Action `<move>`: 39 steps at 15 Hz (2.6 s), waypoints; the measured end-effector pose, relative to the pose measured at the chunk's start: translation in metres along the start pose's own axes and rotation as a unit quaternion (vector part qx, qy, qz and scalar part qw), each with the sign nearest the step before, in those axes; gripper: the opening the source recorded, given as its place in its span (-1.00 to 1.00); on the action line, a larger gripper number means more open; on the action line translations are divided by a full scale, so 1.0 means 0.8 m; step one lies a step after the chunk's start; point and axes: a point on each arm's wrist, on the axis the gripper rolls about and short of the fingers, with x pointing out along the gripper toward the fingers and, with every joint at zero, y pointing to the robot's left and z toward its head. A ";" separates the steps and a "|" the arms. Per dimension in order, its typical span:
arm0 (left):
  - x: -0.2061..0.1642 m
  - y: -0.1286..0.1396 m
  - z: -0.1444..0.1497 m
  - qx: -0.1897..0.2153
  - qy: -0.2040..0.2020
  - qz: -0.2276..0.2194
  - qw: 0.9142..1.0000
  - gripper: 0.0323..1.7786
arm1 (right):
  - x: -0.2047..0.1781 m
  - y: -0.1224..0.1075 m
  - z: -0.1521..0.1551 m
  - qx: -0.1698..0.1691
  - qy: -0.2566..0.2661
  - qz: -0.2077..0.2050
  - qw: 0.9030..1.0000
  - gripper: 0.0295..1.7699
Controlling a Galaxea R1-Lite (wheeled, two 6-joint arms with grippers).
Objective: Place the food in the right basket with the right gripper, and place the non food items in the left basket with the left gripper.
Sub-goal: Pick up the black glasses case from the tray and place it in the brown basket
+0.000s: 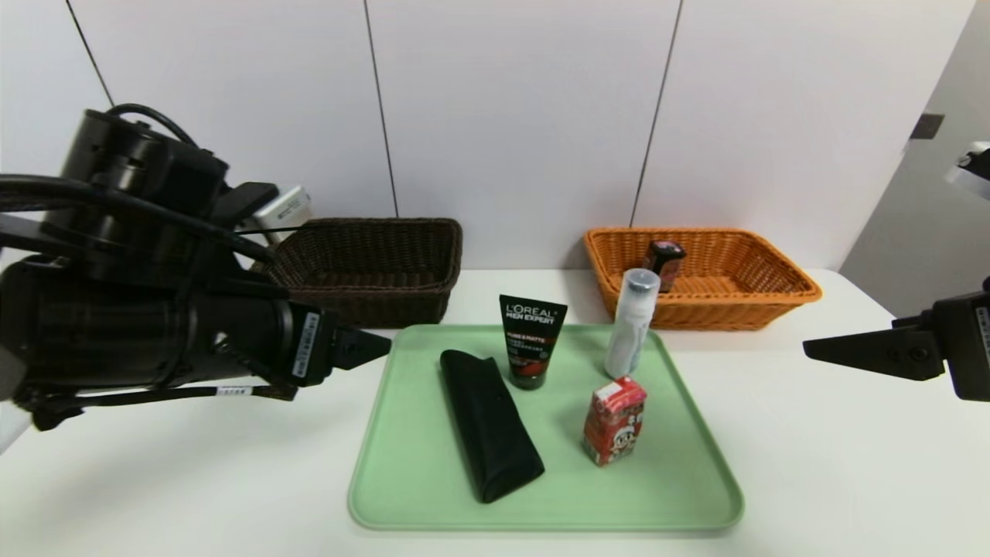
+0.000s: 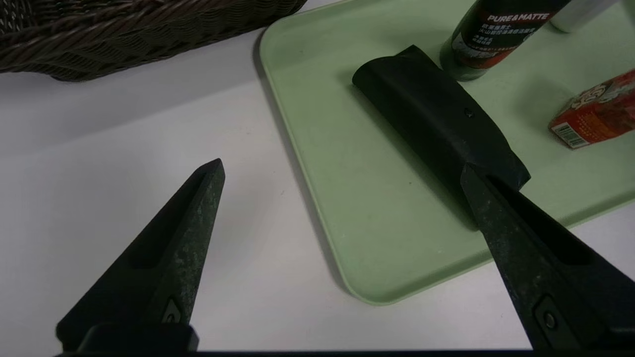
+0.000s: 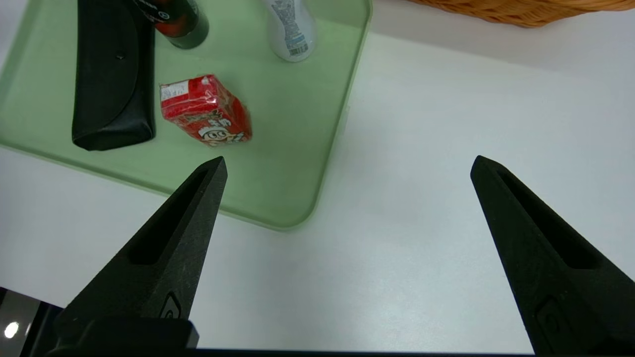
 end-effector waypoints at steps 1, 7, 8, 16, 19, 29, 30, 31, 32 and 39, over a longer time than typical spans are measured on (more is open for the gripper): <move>0.010 -0.010 0.004 -0.002 0.002 0.005 1.000 0.90 | 0.004 0.001 0.000 -0.001 0.002 0.001 1.000 0.91; 0.061 -0.077 0.014 0.013 0.035 0.032 0.999 0.90 | 0.037 0.009 0.001 -0.007 -0.020 0.014 1.000 0.91; 0.064 -0.084 0.015 0.008 0.044 0.030 0.999 0.90 | 0.041 0.009 0.000 -0.006 -0.018 0.014 1.000 0.91; 0.098 -0.117 0.024 -0.063 0.130 0.056 0.988 0.90 | 0.057 0.010 -0.003 -0.005 0.004 0.012 1.000 0.91; 0.118 -0.124 0.021 -0.082 0.159 0.072 0.981 0.90 | 0.060 0.010 -0.008 -0.004 0.012 0.012 1.000 0.91; 0.169 -0.148 0.007 -0.110 0.215 0.084 0.967 0.90 | 0.064 0.009 -0.015 -0.004 0.023 0.011 1.000 0.91; 0.172 -0.148 0.005 -0.110 0.218 0.086 0.966 0.90 | 0.064 0.009 -0.016 -0.005 0.025 0.011 1.000 0.91; 0.176 -0.149 0.003 -0.112 0.221 0.089 0.965 0.90 | 0.065 0.009 -0.016 -0.005 0.025 0.011 1.000 0.91; 0.179 -0.149 0.001 -0.111 0.223 0.090 0.964 0.90 | 0.065 0.009 -0.017 -0.005 0.026 0.011 1.000 0.91; 0.197 -0.154 -0.006 -0.110 0.231 0.096 0.962 0.90 | 0.067 0.009 -0.022 -0.004 0.030 0.010 1.000 0.91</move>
